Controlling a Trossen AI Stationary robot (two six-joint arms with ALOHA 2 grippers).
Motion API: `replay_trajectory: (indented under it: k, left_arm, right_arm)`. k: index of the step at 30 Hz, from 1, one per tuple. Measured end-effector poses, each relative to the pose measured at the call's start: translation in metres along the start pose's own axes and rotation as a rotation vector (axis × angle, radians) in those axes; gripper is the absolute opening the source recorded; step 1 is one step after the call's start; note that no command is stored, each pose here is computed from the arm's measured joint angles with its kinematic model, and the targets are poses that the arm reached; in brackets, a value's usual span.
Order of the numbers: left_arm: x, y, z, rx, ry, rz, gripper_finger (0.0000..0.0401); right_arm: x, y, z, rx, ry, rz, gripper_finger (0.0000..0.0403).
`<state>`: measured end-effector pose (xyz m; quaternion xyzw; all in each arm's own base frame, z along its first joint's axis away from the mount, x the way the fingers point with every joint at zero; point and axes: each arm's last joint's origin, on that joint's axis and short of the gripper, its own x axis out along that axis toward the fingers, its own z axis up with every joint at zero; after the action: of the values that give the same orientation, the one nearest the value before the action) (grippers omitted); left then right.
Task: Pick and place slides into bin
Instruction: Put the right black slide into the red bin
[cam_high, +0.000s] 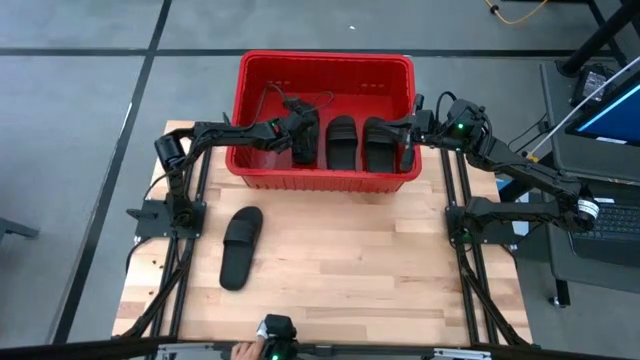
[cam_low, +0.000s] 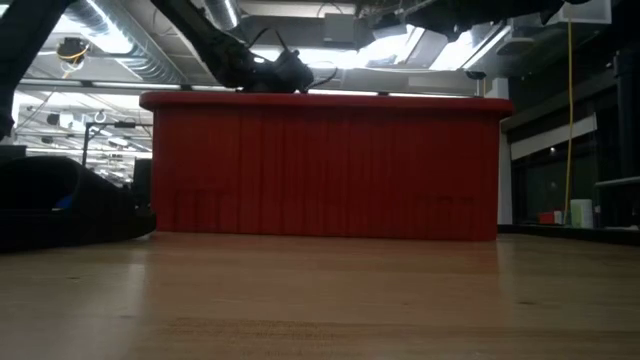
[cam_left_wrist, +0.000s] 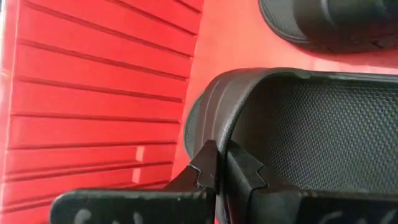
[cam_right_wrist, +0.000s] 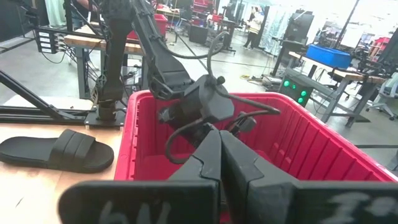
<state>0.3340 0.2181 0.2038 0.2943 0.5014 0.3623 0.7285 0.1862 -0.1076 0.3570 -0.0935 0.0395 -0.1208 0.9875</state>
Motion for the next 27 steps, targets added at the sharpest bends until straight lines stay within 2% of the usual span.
replay_trajectory:
  k: [4, 8, 16, 23, 27]
  left_arm:
    - [-0.001, 0.002, 0.004, -0.017, -0.038, 0.019, 0.0004]
    - [-0.001, 0.0, 0.006, -0.01, -0.091, -0.036, 0.0004]
    - [0.003, 0.004, 0.002, -0.024, -0.074, -0.025, 0.0004]
    - [0.01, -0.004, 0.003, -0.03, -0.08, -0.036, 0.0004]
    - [0.016, -0.011, 0.005, 0.025, -0.079, -0.014, 0.0004]
  right_arm:
    - [0.0, 0.0, 0.0, -0.001, 0.0, 0.0, 0.0006]
    - [0.0, 0.0, 0.0, 0.0, 0.0, 0.0, 0.0006]
    - [0.0, 0.0, 0.0, 0.0, 0.0, 0.0, 0.0006]
    - [0.0, 0.0, 0.0, 0.0, 0.0, 0.0, 0.0006]
    - [0.0, 0.0, 0.0, 0.0, 0.0, 0.0, 0.0006]
